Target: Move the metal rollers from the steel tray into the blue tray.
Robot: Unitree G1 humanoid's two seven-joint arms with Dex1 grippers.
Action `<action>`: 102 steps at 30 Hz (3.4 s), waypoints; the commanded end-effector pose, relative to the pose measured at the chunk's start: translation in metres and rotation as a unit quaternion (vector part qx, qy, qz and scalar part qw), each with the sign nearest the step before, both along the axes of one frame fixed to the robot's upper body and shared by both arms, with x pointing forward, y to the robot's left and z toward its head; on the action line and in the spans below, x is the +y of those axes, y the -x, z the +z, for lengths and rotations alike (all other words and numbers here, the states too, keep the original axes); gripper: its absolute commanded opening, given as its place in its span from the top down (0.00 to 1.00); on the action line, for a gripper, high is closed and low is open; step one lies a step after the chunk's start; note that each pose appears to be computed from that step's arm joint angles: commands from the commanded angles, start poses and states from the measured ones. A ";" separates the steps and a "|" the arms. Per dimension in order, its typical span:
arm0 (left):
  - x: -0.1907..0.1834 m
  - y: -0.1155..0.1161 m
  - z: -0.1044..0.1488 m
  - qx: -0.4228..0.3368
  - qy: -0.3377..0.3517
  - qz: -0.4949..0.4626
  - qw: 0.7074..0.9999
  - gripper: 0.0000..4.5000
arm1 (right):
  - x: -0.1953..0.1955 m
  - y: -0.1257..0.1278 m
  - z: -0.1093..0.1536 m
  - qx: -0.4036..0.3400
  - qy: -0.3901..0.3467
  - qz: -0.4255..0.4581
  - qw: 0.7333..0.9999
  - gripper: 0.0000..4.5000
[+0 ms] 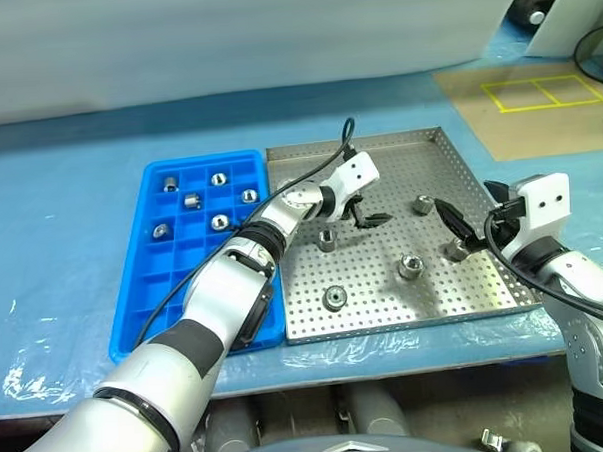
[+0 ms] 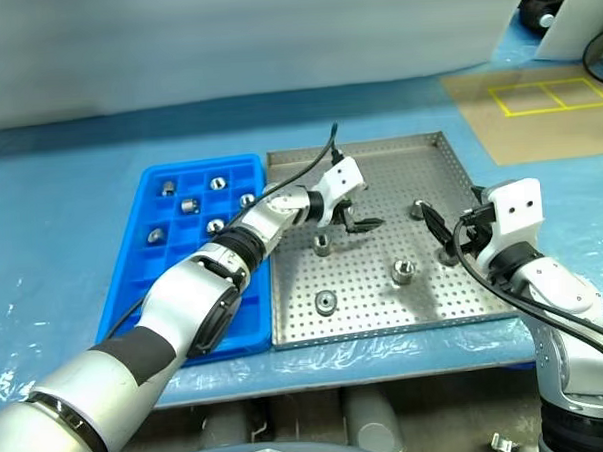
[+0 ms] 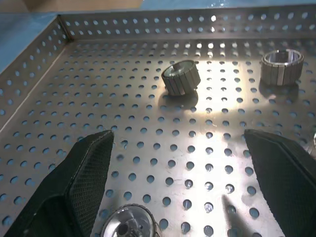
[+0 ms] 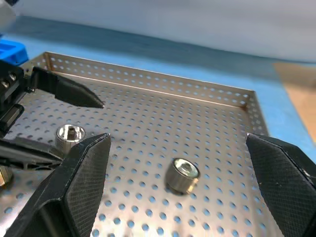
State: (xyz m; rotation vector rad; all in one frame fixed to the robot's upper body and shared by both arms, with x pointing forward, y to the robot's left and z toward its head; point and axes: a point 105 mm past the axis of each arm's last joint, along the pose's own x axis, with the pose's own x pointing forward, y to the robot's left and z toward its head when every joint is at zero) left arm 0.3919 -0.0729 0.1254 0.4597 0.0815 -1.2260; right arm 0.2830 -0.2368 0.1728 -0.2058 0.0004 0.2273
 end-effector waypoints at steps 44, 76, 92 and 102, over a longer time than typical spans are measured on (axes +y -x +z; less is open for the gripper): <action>0.079 -0.029 -0.058 0.057 -0.110 0.177 0.976 0.62 | 0.059 0.023 -0.024 0.075 -0.002 0.126 0.989 0.00; 0.141 -0.001 0.091 -0.050 0.135 -0.060 0.988 0.62 | 0.081 -0.025 -0.018 0.053 0.006 0.198 0.979 0.00; 0.247 0.056 0.087 -0.083 0.092 0.134 0.983 0.62 | 0.147 -0.069 -0.017 0.050 0.009 0.356 0.933 0.00; 0.280 0.095 0.033 0.001 0.077 0.220 0.973 0.62 | 0.186 -0.038 -0.018 0.103 -0.030 0.495 0.862 0.00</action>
